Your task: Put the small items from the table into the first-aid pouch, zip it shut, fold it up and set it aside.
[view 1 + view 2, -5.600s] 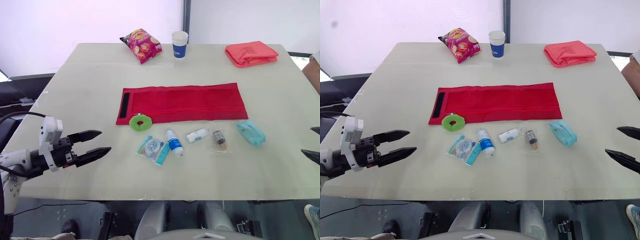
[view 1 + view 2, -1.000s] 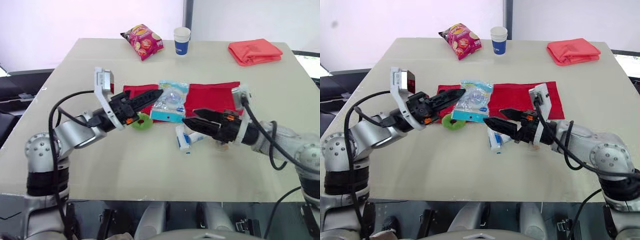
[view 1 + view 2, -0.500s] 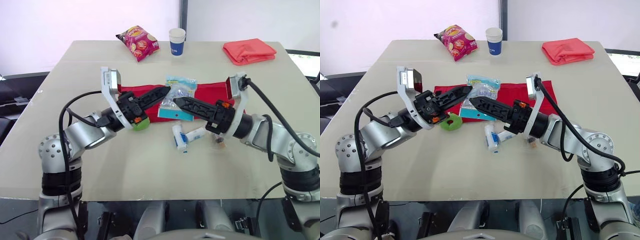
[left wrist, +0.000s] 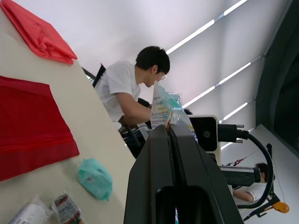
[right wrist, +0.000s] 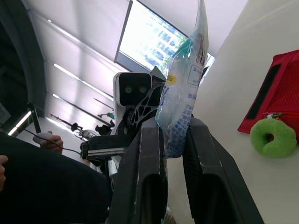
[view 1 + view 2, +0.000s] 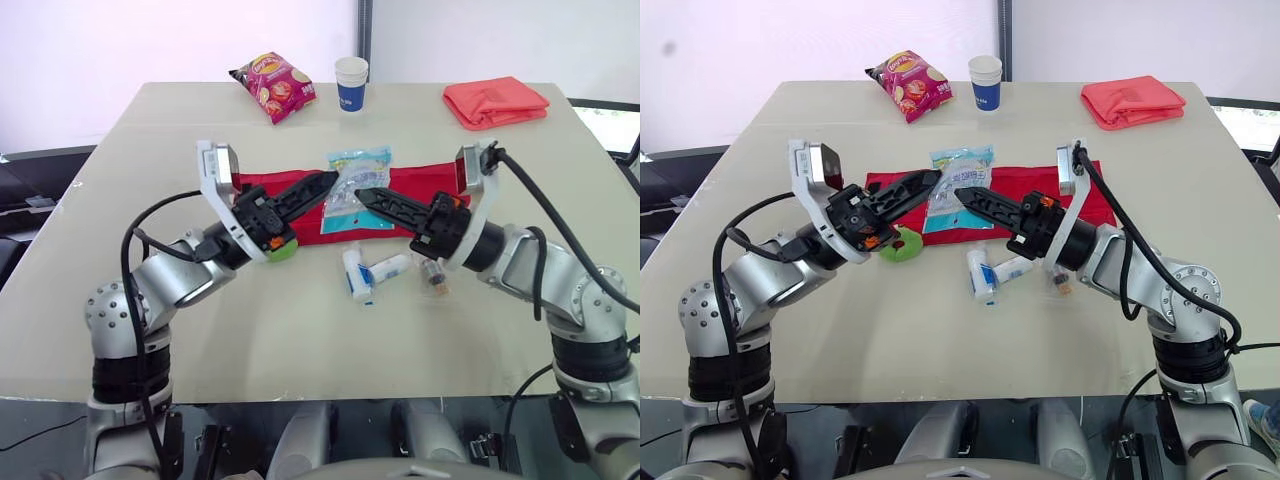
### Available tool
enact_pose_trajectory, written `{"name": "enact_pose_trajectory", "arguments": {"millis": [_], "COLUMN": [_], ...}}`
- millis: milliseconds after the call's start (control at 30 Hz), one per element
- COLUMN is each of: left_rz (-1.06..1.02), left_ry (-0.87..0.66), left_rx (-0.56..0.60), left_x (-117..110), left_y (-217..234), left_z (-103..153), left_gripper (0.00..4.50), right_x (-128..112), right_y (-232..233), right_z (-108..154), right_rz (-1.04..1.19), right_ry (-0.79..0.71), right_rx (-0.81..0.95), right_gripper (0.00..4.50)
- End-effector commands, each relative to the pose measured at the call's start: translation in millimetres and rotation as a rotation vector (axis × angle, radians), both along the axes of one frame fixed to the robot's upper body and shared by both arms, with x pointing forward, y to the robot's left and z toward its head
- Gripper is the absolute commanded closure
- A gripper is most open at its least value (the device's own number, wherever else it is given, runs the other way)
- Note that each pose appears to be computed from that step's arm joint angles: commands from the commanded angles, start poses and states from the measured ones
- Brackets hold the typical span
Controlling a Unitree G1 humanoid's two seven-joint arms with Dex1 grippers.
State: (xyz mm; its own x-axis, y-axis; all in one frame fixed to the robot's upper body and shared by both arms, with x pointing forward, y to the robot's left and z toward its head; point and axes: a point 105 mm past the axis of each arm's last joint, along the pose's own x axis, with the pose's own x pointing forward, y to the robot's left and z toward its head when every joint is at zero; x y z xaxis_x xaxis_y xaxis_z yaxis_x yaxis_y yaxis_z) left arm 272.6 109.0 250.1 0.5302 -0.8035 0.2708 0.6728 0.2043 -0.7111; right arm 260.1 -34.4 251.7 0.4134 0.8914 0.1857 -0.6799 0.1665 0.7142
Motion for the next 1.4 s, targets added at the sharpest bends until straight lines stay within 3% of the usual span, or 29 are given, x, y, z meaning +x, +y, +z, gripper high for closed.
{"name": "enact_pose_trajectory", "arguments": {"millis": [33,67,133,267,367,433,467,833,1167,1400], "left_rz": [0.023,0.064,0.076,0.15,0.188,0.187,0.189,0.154,0.05,-0.06], "left_ry": [-0.032,-0.044,-0.092,-0.159,-0.204,-0.244,-0.256,-0.384,-0.482,-0.571], "left_rx": [0.069,0.137,0.263,0.467,0.609,0.709,0.742,1.145,1.395,1.529], "left_x": [-4.2,-0.9,-1.8,12.2,25.4,32.9,36.4,67.7,123.3,139.3], "left_y": [1.9,5.1,10.2,40.3,69.3,88.1,97.3,155.9,130.9,110.0], "left_z": [1.1,-4.9,-12.2,-22.4,-25.8,-28.2,-28.5,-47.6,-72.7,-91.7], "left_gripper": [4.5,4.06,3.87,1.96,1.05,0.2,0.05,0.0,0.0,0.0], "right_x": [-0.5,0.2,2.0,5.1,6.7,6.2,5.0,-26.2,-30.8,-31.2], "right_y": [-7.7,-8.5,-11.6,-19.9,-29.4,-35.9,-39.3,-82.7,-75.6,-61.7], "right_z": [18.7,17.3,12.8,4.8,-1.5,-3.9,-4.3,-22.5,-20.5,-17.3], "right_rz": [-0.024,-0.03,-0.043,-0.073,-0.105,-0.125,-0.133,-0.126,-0.103,-0.089], "right_ry": [-0.055,-0.052,-0.042,-0.022,-0.012,-0.012,-0.017,-0.079,-0.099,-0.105], "right_rx": [0.036,0.025,0.0,-0.031,-0.061,-0.07,-0.072,-0.216,-0.214,-0.176], "right_gripper": [4.45,4.45,4.46,4.46,4.46,4.46,4.46,4.47,4.49,4.5]}}
